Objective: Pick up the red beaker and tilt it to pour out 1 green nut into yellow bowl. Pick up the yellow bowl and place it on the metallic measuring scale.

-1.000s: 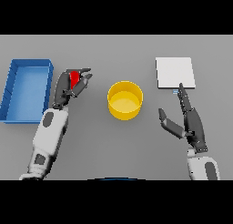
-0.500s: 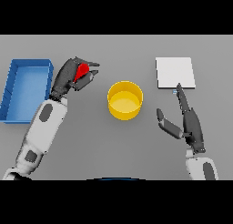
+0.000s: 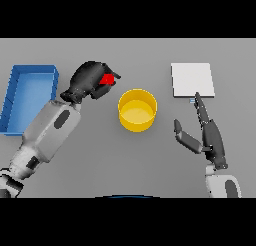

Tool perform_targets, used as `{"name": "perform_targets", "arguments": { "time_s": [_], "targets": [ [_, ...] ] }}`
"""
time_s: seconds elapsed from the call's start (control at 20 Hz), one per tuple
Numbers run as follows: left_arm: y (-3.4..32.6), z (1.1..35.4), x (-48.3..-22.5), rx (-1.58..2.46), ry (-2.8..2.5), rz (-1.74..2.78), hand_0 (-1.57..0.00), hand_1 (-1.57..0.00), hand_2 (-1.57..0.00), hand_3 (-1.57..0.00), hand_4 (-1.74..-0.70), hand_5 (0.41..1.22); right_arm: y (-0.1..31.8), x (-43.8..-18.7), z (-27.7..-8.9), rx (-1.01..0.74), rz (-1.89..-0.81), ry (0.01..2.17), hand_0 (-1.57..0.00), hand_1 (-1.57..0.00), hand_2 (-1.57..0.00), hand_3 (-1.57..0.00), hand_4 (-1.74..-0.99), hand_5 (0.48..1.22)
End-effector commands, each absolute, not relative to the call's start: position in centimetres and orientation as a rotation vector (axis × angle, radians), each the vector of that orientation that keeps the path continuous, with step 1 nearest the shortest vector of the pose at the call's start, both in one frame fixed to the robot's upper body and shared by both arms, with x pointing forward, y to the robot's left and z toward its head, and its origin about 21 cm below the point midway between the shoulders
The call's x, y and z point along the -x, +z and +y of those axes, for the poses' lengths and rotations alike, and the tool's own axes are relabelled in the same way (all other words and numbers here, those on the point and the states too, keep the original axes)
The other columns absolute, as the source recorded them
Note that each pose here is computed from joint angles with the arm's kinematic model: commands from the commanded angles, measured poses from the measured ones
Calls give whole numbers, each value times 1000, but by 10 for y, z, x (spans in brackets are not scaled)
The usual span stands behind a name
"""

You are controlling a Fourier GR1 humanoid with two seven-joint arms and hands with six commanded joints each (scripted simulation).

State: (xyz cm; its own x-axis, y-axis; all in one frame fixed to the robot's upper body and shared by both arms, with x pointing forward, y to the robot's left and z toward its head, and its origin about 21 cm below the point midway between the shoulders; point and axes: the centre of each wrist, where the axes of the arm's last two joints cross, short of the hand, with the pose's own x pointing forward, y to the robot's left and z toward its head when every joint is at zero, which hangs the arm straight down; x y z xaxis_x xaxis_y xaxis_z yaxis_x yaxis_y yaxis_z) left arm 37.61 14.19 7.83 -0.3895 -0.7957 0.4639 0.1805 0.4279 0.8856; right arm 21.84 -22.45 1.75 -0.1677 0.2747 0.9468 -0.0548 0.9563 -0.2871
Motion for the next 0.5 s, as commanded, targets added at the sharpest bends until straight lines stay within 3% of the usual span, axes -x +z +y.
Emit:
{"name": "perform_targets", "arguments": {
  "time_s": [0.0,0.25,0.4,0.45],
  "targets": [
    [78,134,-376,-593,-1264,-1619,-1569,-1569,-1569,-1569,-1739,1134,14,-217,-225,167,-1713,292,1,1,1,1,-1267,720],
    [92,116,-391,-771,-1631,-1536,-1570,-1570,-1570,-1570,-1740,1193,16,-217,-220,161,-1721,286,1,1,1,1,-1264,717],
    [96,106,-397,-835,-1851,-1450,-1571,-1571,-1571,-1571,-1613,1206,15,-216,-225,171,-1724,271,1,1,1,1,-1258,697],
    [103,100,-398,-868,-1928,-1404,-1571,-1571,-1571,-1571,-1637,1209,15,-215,-223,176,-1730,275,1,1,1,1,-1253,688]
  ]
}}
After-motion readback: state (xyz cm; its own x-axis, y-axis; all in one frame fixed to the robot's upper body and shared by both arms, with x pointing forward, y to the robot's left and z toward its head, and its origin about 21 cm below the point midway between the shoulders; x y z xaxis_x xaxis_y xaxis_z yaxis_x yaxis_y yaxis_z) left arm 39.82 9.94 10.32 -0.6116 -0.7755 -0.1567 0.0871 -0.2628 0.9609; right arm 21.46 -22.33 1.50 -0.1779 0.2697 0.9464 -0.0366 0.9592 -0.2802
